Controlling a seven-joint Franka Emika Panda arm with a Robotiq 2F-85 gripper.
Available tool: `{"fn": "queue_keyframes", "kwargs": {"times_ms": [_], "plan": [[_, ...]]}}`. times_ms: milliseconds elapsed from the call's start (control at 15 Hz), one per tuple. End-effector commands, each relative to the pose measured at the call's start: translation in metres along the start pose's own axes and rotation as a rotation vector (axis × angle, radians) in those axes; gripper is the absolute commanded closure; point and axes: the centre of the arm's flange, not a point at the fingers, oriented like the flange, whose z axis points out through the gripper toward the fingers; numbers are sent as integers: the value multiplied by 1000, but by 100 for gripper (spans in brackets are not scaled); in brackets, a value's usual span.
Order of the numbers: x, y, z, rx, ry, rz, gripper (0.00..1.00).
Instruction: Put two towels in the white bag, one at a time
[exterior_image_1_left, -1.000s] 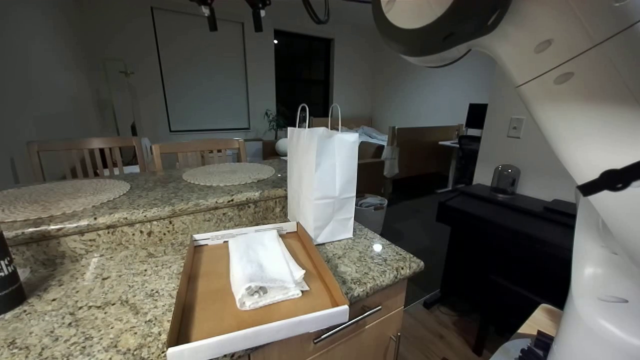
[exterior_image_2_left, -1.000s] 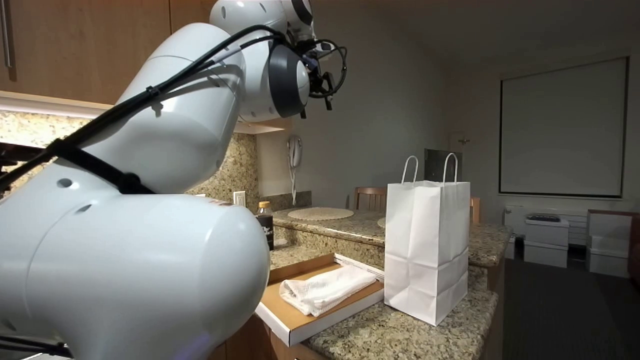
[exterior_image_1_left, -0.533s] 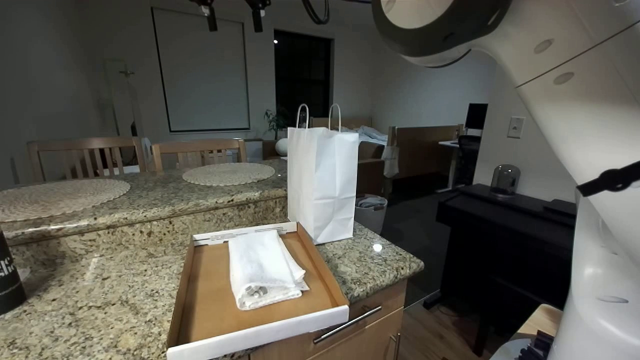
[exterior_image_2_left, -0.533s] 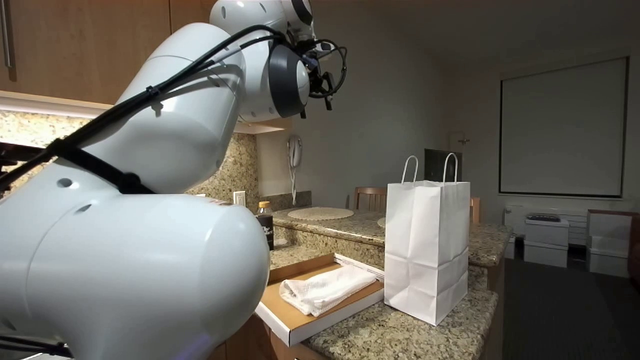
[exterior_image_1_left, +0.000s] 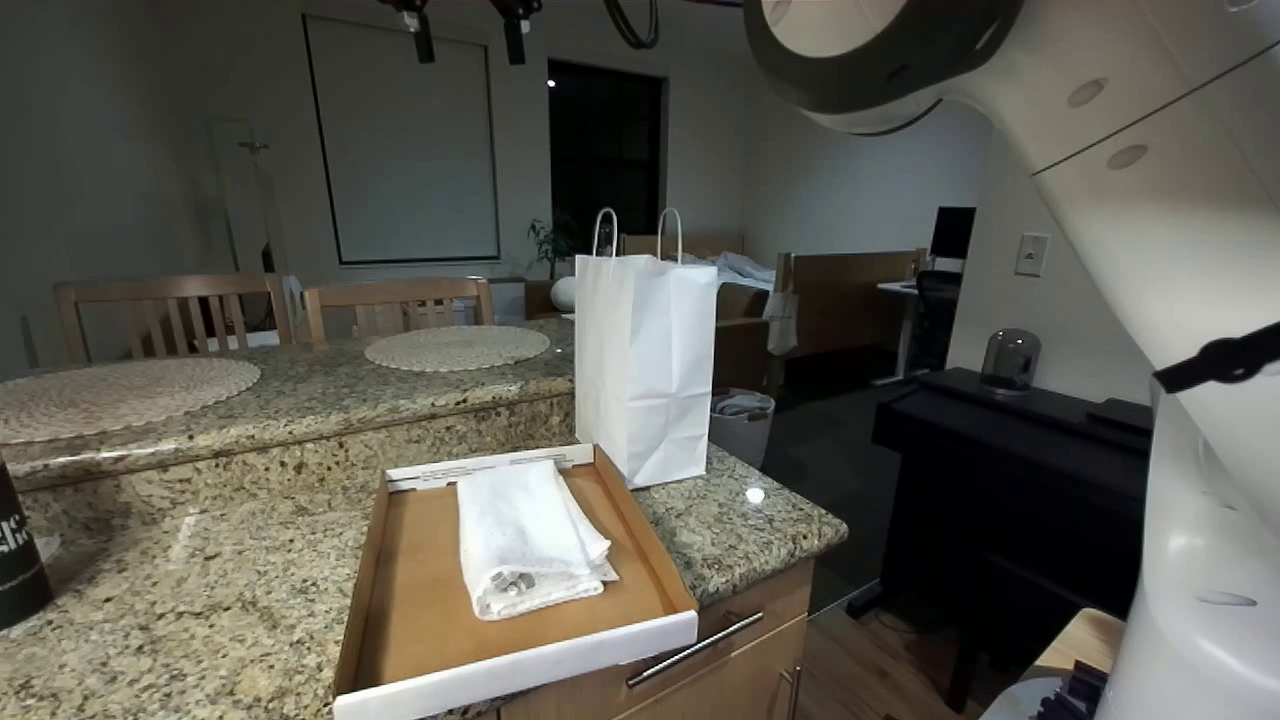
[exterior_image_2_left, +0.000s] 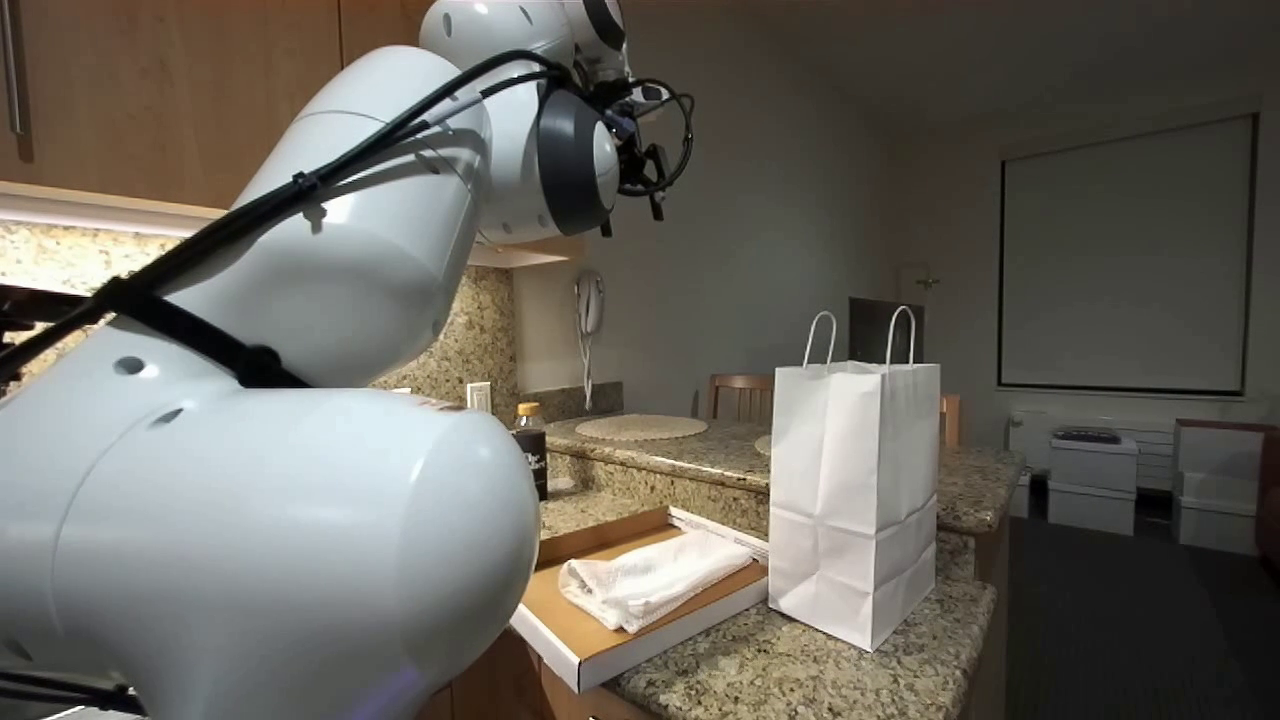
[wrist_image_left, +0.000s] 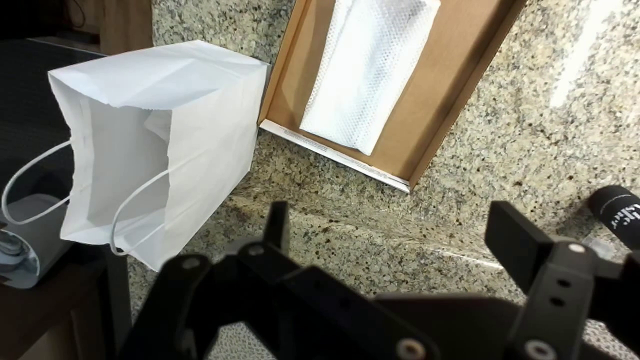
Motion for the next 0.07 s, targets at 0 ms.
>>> {"fn": "queue_keyframes", "kwargs": {"times_ms": [0], "plan": [[0,0,0,0,0,0,0]]}}
